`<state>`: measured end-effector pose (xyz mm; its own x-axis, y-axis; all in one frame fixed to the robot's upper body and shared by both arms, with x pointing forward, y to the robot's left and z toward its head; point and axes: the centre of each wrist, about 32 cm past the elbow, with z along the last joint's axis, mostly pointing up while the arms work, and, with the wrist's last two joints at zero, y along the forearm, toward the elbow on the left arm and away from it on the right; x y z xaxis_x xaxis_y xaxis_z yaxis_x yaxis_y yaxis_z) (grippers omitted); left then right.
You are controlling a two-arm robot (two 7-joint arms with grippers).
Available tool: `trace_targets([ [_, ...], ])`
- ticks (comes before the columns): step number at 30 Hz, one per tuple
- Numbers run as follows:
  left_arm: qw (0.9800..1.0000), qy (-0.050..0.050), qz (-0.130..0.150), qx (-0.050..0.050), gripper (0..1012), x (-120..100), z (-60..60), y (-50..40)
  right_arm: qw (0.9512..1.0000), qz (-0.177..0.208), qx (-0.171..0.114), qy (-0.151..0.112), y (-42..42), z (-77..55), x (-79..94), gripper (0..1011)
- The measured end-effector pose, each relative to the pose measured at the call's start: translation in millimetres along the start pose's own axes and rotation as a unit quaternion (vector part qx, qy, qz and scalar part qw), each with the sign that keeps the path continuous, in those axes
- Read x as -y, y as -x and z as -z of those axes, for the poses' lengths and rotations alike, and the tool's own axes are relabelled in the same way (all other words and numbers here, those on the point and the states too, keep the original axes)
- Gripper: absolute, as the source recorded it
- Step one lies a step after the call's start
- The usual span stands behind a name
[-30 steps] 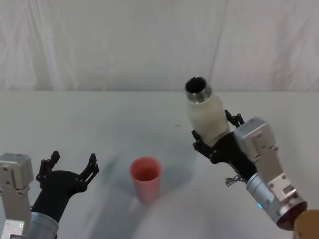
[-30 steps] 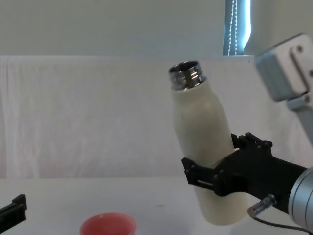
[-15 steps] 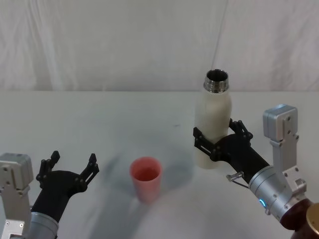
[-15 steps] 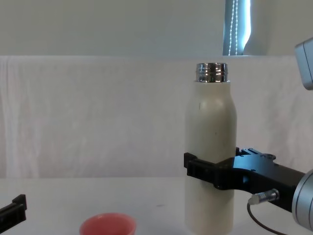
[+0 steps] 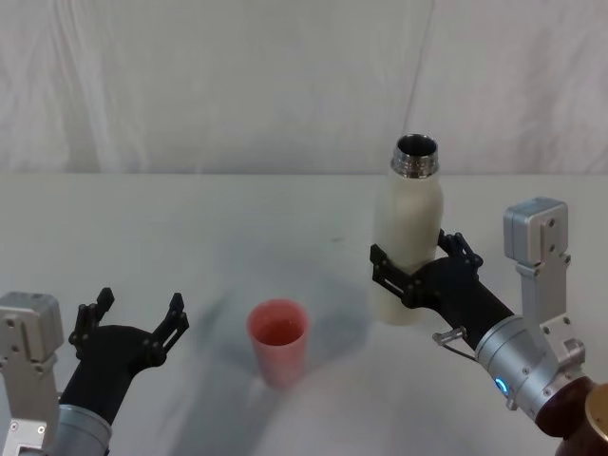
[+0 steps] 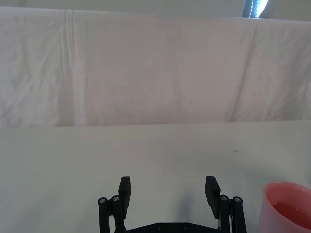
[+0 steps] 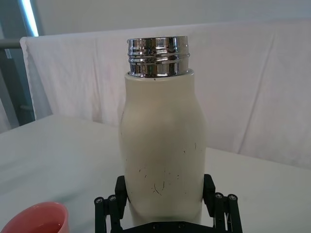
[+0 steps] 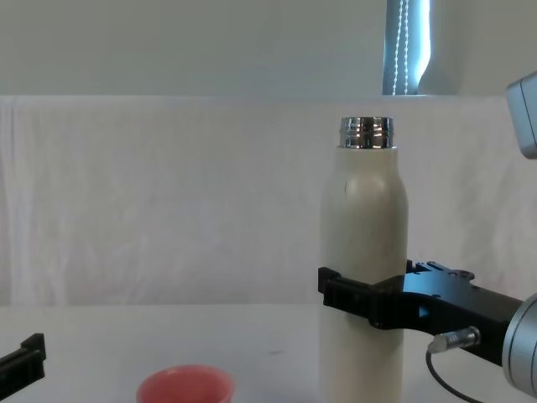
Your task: Grasp the thermos with one hand and pour water into the cup lid.
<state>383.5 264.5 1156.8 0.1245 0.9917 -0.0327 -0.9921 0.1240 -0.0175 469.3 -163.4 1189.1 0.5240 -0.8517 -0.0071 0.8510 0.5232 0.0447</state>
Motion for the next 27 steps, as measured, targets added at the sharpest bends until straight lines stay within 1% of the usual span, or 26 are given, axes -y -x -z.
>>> trace_targets([
  [11,1.0,0.0,0.0,0.0,1001,0.0,0.0,0.0,1.0,0.007,0.004,-0.002,-2.0,-0.3,1.0,951],
  [14,1.0,0.0,0.0,0.0,1001,0.0,0.0,0.0,0.9999,0.011,0.011,-0.004,-2.2,-0.6,0.3,951],
  [21,1.0,0.0,0.0,0.0,1001,0.0,0.0,0.0,0.9995,0.021,0.023,0.002,-5.7,3.6,-3.5,951],
  [27,1.0,0.0,0.0,0.0,1001,0.0,0.0,0.0,0.9992,0.029,0.026,0.004,-9.9,8.2,-7.3,951],
])
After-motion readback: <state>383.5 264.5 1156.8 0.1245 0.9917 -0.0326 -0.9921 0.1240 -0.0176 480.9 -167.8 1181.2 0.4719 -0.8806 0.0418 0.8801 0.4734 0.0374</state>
